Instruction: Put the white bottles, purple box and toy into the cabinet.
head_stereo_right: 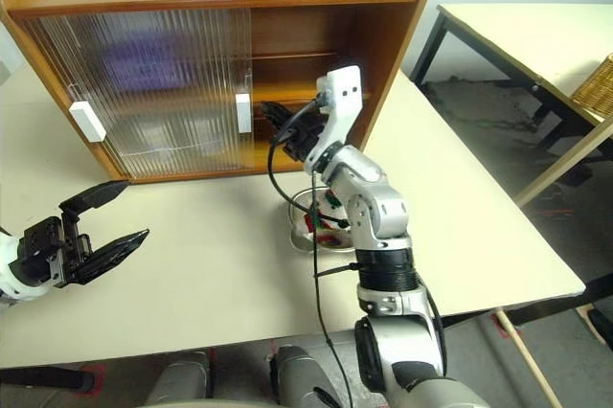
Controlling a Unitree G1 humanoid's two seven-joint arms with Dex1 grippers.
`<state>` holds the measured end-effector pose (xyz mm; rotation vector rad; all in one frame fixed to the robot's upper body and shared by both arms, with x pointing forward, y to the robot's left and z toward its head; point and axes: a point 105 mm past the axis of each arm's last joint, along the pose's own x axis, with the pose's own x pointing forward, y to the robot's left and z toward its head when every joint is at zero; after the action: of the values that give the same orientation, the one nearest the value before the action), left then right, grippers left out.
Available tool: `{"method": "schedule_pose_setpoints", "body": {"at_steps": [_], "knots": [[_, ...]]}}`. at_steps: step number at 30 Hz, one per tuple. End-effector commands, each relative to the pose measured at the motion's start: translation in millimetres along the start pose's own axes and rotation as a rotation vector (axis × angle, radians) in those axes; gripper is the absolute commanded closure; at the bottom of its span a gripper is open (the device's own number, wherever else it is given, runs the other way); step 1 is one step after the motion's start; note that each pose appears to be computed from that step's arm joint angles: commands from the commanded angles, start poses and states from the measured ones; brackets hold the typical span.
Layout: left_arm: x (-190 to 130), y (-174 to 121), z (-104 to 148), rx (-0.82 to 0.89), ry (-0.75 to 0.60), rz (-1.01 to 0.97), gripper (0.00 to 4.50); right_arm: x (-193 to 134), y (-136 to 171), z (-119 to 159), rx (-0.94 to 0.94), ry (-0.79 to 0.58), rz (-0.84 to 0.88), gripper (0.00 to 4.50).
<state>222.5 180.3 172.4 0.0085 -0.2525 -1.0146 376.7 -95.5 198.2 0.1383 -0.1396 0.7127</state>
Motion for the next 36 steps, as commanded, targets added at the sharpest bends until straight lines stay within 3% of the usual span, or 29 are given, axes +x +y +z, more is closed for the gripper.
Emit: {"method": "schedule_pose_setpoints", "body": {"at_steps": [1, 4, 7, 14, 18, 25, 36], "knots": [[0, 1, -1, 0.008, 0.015, -0.003, 0.00, -10, -16, 4, -0.004, 0.002, -0.019, 4.47], [0, 1, 0, 0.008, 0.014, -0.006, 0.00, -17, -20, 5, -0.011, 0.026, 0.017, 4.47], [0, 2, 0, 0.009, 0.016, -0.008, 0.00, -22, -22, 7, -0.001, 0.047, 0.049, 3.90], [0, 3, 0, 0.008, 0.022, -0.015, 0.00, -73, -31, 13, -0.075, 0.346, 0.292, 1.41], [0, 3, 0, 0.004, 0.024, -0.020, 0.00, -92, -33, 17, -0.104, 0.426, 0.349, 0.03], [1, 2, -1, -0.002, 0.023, -0.027, 0.00, -121, -22, 32, -0.132, 0.277, 0.449, 0.03], [2, 2, -1, -0.013, 0.028, -0.049, 0.00, -145, -10, -8, -0.237, 0.363, 0.526, 0.03]]}}
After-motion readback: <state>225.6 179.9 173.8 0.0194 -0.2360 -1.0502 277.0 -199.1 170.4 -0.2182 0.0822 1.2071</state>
